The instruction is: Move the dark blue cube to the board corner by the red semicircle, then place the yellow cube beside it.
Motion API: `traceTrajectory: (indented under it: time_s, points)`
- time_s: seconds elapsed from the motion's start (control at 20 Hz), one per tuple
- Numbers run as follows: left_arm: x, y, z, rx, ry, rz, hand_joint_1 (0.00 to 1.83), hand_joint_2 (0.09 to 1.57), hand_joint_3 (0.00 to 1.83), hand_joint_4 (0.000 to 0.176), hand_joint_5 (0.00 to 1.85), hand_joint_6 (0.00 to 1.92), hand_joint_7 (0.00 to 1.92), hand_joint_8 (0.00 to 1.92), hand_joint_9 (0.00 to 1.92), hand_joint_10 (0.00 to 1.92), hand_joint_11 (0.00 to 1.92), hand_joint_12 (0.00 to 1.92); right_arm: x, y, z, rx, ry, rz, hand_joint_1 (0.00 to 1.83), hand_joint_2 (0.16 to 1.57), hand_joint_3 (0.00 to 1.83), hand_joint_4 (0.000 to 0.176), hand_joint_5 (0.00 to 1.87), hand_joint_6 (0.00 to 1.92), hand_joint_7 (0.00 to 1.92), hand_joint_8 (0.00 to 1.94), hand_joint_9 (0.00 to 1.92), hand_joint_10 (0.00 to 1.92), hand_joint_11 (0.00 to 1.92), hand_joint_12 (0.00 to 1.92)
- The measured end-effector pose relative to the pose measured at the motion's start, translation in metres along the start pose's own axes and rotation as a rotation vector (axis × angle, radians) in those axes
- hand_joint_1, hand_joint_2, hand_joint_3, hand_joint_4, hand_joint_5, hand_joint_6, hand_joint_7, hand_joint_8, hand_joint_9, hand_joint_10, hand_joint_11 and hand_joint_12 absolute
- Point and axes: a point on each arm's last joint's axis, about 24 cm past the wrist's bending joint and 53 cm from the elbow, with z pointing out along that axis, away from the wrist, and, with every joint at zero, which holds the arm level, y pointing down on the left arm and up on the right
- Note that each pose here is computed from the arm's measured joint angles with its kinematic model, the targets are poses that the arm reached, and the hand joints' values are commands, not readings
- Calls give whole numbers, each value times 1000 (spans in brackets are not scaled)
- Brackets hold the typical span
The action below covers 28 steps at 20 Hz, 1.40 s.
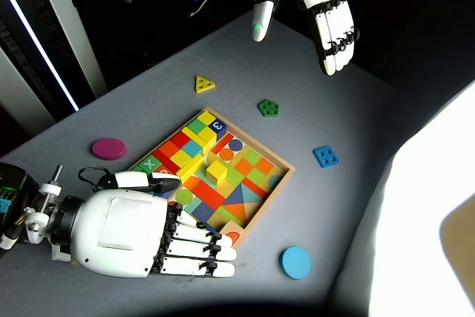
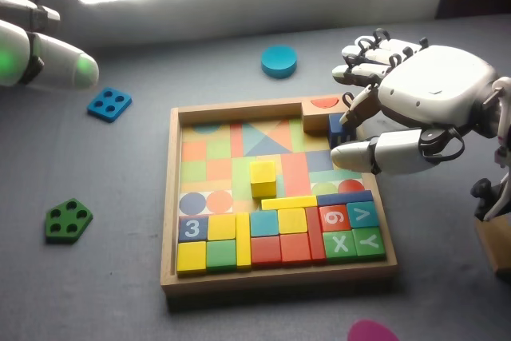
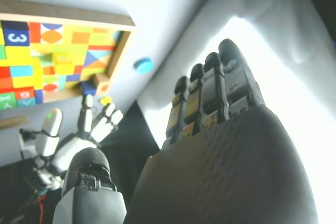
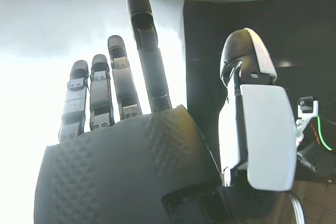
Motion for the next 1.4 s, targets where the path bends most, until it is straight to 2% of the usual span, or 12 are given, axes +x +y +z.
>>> traceTrajectory:
  time_s: [0.15,0.2,0.3,0.5,0.75,0.85,0.9,1.1,1.3,1.4]
  points:
    - [-4,-3,-3,6,-6,17,0,1035,1,0,52,5,78,5,63,5,0,339,-1,0,0,-1,-4,0,0,1135,1,8,862,14,216,7,10,4,0,0]
    - [-4,-3,-3,4,-7,36,0,1029,0,0,55,4,80,3,62,3,0,344,-2,-1,0,0,-7,-1,0,1136,1,7,855,10,210,4,16,6,0,0]
    - [-3,-2,-2,2,-4,45,0,1026,0,0,46,0,68,1,48,0,0,287,-3,0,0,-3,-12,-4,0,1139,2,0,857,10,210,3,15,5,0,0]
    - [-6,-3,-2,10,-13,46,0,1025,0,0,50,0,71,0,55,1,0,326,-10,2,2,-5,-24,-4,0,1141,3,1,856,9,201,0,14,5,0,0]
    - [-8,2,0,-2,-22,58,0,1040,4,0,55,4,86,3,72,5,0,361,-22,14,4,-31,-57,4,0,1137,1,0,861,10,213,4,7,2,0,0]
    - [-10,3,0,-5,-31,65,0,1032,0,0,46,0,87,1,78,5,0,379,-26,26,4,-52,-70,14,0,1140,2,0,855,7,217,5,14,5,0,0]
    - [-11,1,0,0,-32,64,0,1037,1,0,27,0,66,1,53,3,0,322,-26,36,4,-74,-70,10,0,1143,3,0,862,10,214,3,15,5,0,0]
    - [-10,2,1,3,-33,66,0,1036,0,0,46,4,86,3,73,6,0,357,-5,75,0,-161,-29,-21,0,1136,0,2,859,8,197,1,0,0,0,0]
    - [-12,1,1,7,-40,74,0,1029,0,0,51,2,82,1,72,2,0,360,15,90,0,-170,37,19,0,1138,0,13,848,2,177,0,0,0,0,0]
    - [-13,-1,1,17,-43,73,0,1028,0,0,40,0,68,0,59,0,0,347,22,98,3,-174,63,42,0,1139,1,9,853,4,187,5,0,0,0,0]
